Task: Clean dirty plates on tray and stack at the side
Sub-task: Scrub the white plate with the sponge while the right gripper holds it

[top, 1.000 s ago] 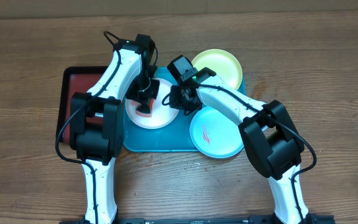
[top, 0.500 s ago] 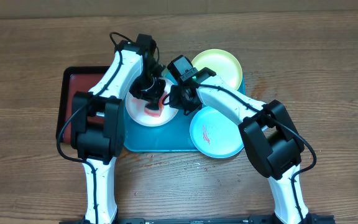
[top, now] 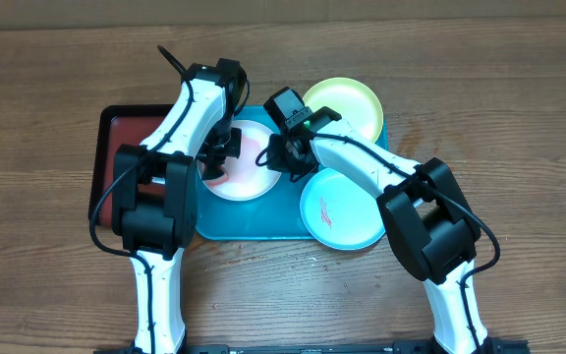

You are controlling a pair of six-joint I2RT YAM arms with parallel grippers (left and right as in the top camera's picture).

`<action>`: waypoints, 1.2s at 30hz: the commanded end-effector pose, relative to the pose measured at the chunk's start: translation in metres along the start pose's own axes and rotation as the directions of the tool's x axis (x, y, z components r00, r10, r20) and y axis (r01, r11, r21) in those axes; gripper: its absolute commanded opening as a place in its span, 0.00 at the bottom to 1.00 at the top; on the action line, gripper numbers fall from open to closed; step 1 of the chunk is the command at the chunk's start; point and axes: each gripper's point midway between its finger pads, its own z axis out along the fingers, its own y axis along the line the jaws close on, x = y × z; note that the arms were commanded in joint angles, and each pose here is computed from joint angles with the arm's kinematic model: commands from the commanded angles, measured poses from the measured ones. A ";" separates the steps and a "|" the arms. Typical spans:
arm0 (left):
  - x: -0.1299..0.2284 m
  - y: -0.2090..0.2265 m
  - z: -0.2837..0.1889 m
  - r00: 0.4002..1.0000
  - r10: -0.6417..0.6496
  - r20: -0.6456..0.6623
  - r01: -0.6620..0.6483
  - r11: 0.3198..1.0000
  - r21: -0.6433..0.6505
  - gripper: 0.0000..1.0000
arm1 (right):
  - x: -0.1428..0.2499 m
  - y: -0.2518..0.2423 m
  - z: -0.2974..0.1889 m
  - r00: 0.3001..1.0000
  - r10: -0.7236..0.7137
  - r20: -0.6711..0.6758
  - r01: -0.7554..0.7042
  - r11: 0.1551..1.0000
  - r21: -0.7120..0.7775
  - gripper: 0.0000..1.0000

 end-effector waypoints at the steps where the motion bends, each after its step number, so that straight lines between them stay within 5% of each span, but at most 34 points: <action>1: 0.016 -0.029 0.005 0.975 0.217 -0.051 -0.203 0.959 0.200 0.04 | 0.007 -0.011 0.010 1.000 0.000 -0.023 0.001 0.999 0.035 0.04; 6: 0.019 -0.074 -0.011 0.929 0.367 0.056 -0.350 0.817 0.459 0.04 | 0.007 -0.010 0.010 1.000 0.000 -0.026 0.001 0.999 0.033 0.04; 13: -0.016 -0.083 -0.013 0.924 0.326 0.200 -0.382 0.813 0.440 0.04 | 0.007 -0.010 0.010 1.000 0.000 -0.025 0.001 0.999 0.033 0.04; 16: -0.036 -0.073 -0.010 0.941 0.250 0.226 -0.320 0.873 0.368 0.04 | 0.007 -0.010 0.010 1.000 0.000 -0.026 0.001 0.999 0.033 0.04; 20: -0.052 -0.028 -0.002 0.979 0.051 0.196 -0.082 0.985 0.149 0.04 | 0.007 -0.010 0.010 1.000 0.000 -0.025 0.001 0.999 0.033 0.04; 23: -0.047 0.006 -0.007 0.981 -0.085 0.175 0.088 0.996 -0.009 0.04 | 0.006 -0.011 0.010 1.000 0.000 -0.022 0.001 0.999 0.035 0.04; 27: -0.036 0.012 -0.015 0.987 -0.083 0.134 0.089 0.995 -0.038 0.04 | 0.005 -0.009 0.010 1.000 -0.001 -0.015 0.002 1.000 0.028 0.04; 32: -0.012 -0.018 -0.014 0.999 0.034 0.028 -0.037 0.994 0.106 0.04 | 0.005 -0.009 0.010 1.000 -0.001 -0.017 0.002 1.000 0.029 0.04; 36: 0.000 -0.059 -0.024 0.977 0.209 0.037 -0.209 0.918 0.337 0.04 | 0.005 -0.010 0.010 1.000 -0.001 -0.018 0.001 1.000 0.030 0.04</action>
